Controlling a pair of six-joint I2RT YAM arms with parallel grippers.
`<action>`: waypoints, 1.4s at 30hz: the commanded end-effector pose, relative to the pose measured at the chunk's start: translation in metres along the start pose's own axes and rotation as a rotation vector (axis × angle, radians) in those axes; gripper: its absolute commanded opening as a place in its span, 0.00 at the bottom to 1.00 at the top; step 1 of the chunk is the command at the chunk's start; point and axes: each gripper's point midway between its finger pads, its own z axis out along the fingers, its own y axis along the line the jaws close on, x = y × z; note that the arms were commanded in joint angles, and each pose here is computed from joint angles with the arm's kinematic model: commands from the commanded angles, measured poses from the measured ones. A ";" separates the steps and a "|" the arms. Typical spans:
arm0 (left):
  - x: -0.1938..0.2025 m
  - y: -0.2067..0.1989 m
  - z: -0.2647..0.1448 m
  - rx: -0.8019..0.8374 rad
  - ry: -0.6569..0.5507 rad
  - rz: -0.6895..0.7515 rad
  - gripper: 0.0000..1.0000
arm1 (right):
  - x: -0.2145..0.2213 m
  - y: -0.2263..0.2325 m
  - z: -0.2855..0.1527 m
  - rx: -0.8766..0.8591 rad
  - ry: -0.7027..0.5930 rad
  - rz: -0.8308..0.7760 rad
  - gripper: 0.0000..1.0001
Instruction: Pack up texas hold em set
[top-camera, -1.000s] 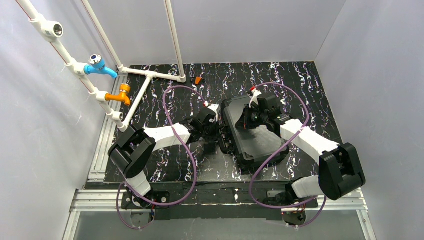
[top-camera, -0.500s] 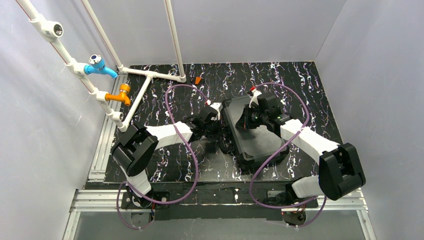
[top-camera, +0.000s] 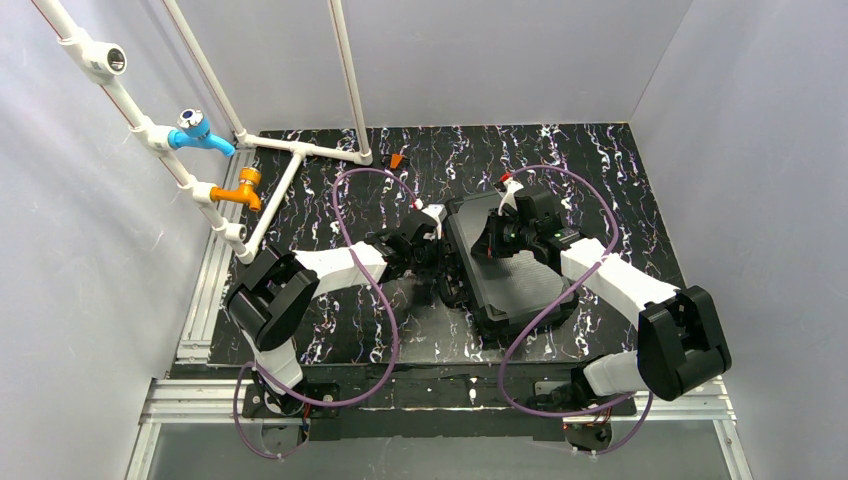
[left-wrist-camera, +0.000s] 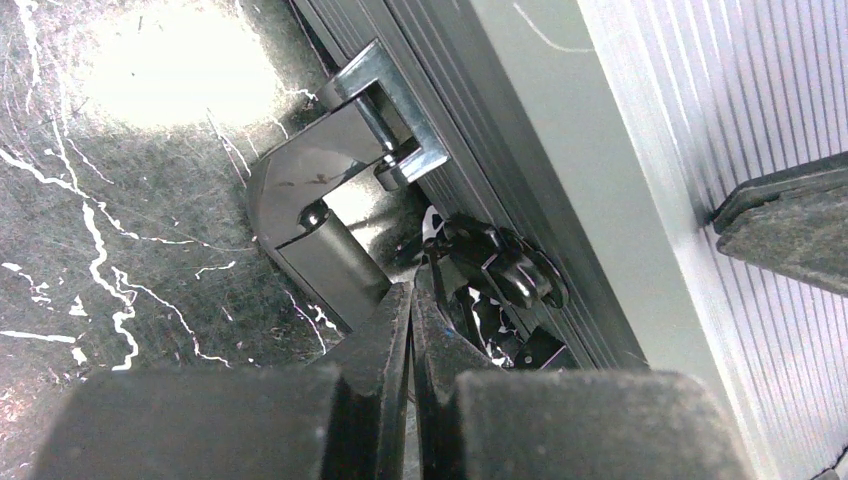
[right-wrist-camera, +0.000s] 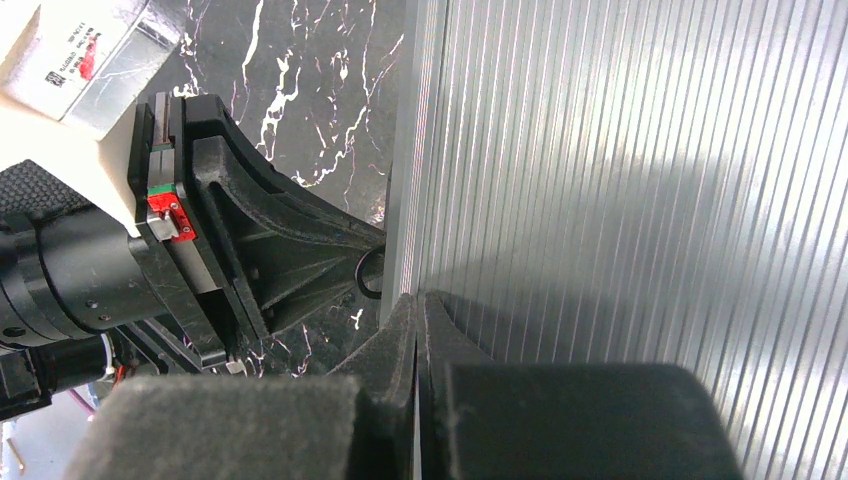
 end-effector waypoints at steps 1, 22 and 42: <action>-0.014 -0.010 0.000 0.029 -0.021 -0.005 0.00 | 0.076 -0.055 -0.003 0.207 0.251 0.033 0.01; -0.022 -0.024 0.002 0.078 -0.024 -0.008 0.00 | 0.083 -0.058 0.001 0.210 0.264 0.040 0.01; -0.021 -0.025 -0.009 0.083 -0.035 -0.021 0.00 | 0.085 -0.059 0.001 0.208 0.264 0.044 0.01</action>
